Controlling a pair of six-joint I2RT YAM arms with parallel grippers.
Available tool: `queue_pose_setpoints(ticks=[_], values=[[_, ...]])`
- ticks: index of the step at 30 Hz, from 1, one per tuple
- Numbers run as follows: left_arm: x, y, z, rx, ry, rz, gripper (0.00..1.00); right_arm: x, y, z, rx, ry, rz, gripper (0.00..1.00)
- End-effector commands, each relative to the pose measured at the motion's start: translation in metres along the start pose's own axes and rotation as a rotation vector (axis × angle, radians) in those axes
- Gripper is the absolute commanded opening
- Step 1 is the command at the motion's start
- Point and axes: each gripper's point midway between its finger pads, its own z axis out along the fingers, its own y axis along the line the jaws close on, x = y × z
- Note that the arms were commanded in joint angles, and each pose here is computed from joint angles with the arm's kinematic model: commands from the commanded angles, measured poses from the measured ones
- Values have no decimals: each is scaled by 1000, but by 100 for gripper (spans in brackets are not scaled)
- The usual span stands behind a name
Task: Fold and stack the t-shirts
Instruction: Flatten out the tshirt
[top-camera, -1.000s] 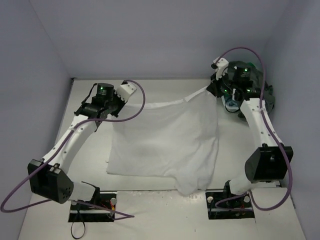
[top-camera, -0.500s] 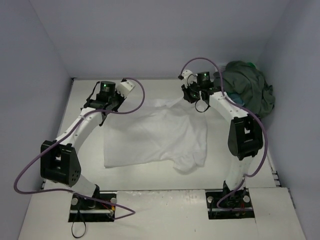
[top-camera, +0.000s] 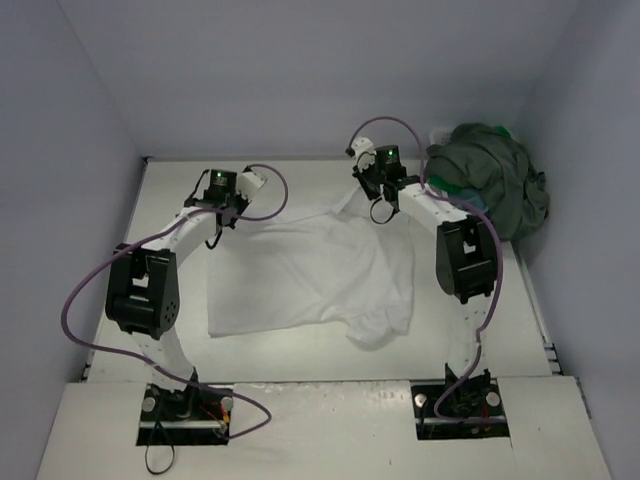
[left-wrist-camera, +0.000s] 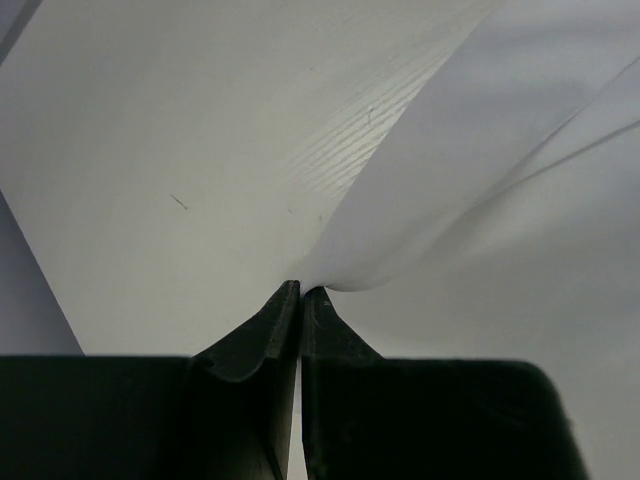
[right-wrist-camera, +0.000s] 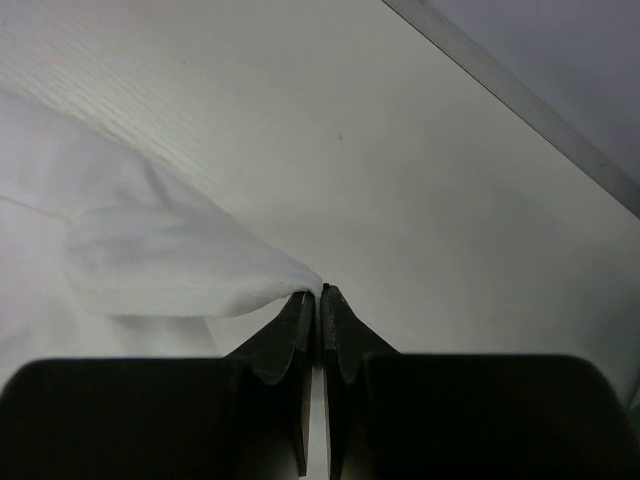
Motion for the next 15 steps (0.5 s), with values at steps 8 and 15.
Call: queue_pose_setpoints(ticks=[8, 15], values=[[-50, 37, 14, -94, -115, -38, 0, -42, -23, 50, 105, -126, -28, 0], [-53, 50, 32, -124, -115, -56, 0, -58, -54, 72, 238, -181, 12, 0]])
